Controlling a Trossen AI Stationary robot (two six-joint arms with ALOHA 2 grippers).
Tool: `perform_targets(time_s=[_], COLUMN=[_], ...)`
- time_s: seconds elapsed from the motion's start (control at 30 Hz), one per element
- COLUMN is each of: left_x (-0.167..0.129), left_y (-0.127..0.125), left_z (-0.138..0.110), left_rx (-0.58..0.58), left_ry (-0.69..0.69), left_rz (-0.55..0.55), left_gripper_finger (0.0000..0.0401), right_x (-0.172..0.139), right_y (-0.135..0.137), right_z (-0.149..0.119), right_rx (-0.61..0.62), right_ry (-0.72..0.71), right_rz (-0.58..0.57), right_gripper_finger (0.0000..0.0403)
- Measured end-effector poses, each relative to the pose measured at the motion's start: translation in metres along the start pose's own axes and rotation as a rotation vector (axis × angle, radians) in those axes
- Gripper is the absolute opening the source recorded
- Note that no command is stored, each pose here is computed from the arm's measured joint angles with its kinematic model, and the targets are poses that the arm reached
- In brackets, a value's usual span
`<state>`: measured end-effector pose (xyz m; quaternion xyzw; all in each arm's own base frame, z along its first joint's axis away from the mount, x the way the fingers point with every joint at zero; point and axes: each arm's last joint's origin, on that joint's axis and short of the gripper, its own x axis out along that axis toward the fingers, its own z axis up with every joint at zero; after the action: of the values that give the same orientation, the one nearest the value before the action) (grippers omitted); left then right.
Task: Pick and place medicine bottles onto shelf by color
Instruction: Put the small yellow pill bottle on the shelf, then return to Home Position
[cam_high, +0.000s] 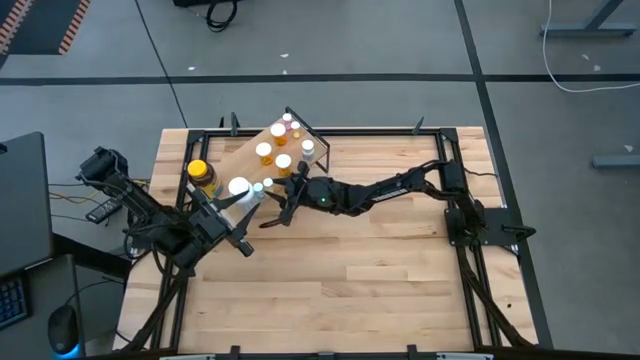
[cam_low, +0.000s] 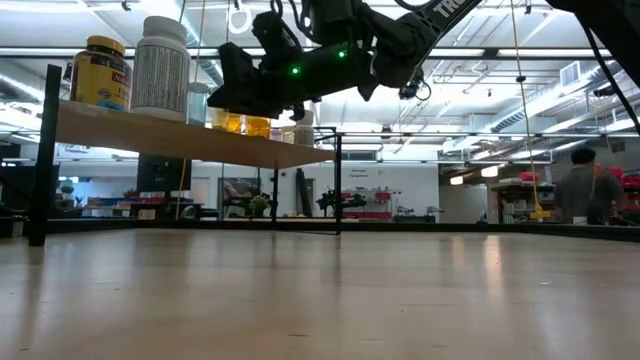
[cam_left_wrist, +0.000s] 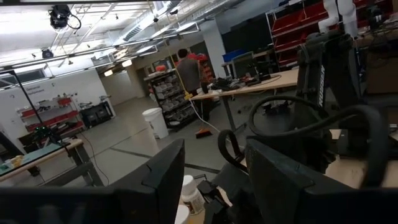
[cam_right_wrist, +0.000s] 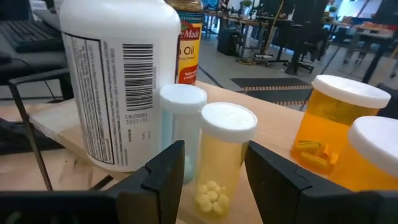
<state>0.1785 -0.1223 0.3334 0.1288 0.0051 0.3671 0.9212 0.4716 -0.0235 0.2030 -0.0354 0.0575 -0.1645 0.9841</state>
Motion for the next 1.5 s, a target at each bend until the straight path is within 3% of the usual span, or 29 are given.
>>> perform_targets(time_s=[0.47, 1.13, 1.33, 1.5], left_x=[0.0, 0.0, 0.0, 0.0], left_y=[0.0, -0.001, -0.001, -0.001], left_z=[0.0, -0.001, -0.001, -0.001], left_rx=[0.0, -0.009, -0.008, -0.007], left_ry=[0.0, 0.001, 0.001, 0.001], left_rz=[0.0, -0.002, -0.002, -0.002], left_gripper_finger=[0.0177, 0.0178, 0.0179, 0.018], right_x=[-0.003, -0.006, -0.008, -0.014], right_y=[0.006, 0.013, 0.017, 0.034], right_z=[-0.003, -0.014, -0.015, -0.014], right_rx=[-0.065, -0.085, -0.08, -0.082], right_ry=[0.036, 0.146, 0.171, 0.171], right_rz=[-0.074, -0.081, -0.059, 0.038], right_gripper_finger=[0.0175, 0.0175, 0.0175, 0.0175])
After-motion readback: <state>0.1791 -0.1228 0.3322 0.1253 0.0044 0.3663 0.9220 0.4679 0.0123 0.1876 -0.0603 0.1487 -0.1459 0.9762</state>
